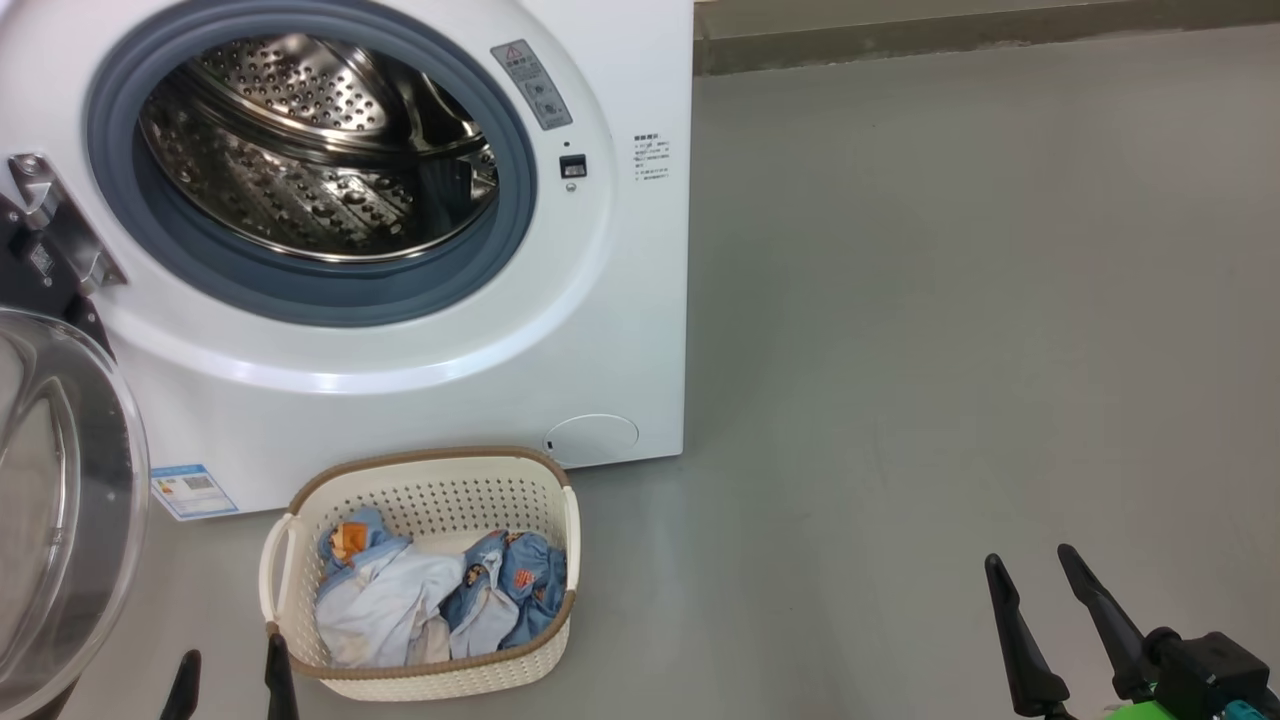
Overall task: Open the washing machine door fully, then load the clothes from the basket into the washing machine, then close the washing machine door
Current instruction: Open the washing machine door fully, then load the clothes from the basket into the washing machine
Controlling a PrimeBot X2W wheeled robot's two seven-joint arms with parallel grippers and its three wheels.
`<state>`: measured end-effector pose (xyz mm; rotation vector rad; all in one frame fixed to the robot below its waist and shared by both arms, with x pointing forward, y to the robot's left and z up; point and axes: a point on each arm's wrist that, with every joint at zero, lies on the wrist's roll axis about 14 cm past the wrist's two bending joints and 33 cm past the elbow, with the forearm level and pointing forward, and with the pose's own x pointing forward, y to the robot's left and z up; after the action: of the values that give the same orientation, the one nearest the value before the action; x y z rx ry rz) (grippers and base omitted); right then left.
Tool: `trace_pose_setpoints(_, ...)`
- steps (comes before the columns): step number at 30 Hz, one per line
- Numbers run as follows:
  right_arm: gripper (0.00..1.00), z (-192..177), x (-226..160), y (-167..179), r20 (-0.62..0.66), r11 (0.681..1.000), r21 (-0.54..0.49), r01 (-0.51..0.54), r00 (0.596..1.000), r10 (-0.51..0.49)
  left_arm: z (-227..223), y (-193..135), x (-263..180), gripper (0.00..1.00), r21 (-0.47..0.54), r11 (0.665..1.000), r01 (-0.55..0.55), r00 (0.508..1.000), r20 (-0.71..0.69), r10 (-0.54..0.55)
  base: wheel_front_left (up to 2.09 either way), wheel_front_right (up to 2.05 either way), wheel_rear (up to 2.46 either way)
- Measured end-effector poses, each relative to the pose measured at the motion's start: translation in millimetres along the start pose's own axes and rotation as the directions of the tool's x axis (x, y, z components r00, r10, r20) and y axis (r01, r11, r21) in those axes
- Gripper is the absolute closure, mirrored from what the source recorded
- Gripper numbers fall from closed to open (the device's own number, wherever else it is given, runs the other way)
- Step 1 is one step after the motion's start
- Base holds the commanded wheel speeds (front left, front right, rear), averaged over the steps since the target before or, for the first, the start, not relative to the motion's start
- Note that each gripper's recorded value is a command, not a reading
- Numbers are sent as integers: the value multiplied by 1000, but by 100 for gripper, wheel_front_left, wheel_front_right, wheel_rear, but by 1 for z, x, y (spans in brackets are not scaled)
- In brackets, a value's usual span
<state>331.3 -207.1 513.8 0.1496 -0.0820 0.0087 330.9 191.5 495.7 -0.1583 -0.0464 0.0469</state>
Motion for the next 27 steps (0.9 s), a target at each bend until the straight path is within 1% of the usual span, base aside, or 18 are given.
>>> trace_pose_setpoints(11, 0, -2, 1, 2, 0, 1000, 3, -2, 1000, 2, 1, 11, -6, 0, 7, 999, -35, 999, -1, 35, 0, 0, 0)
trace_pose_setpoints(27, 0, -13, 3, 5, -28, 1000, 10, -7, 1000, 8, -1, 16, -8, 0, 12, 999, -48, 999, -7, 48, 0, 0, 0)
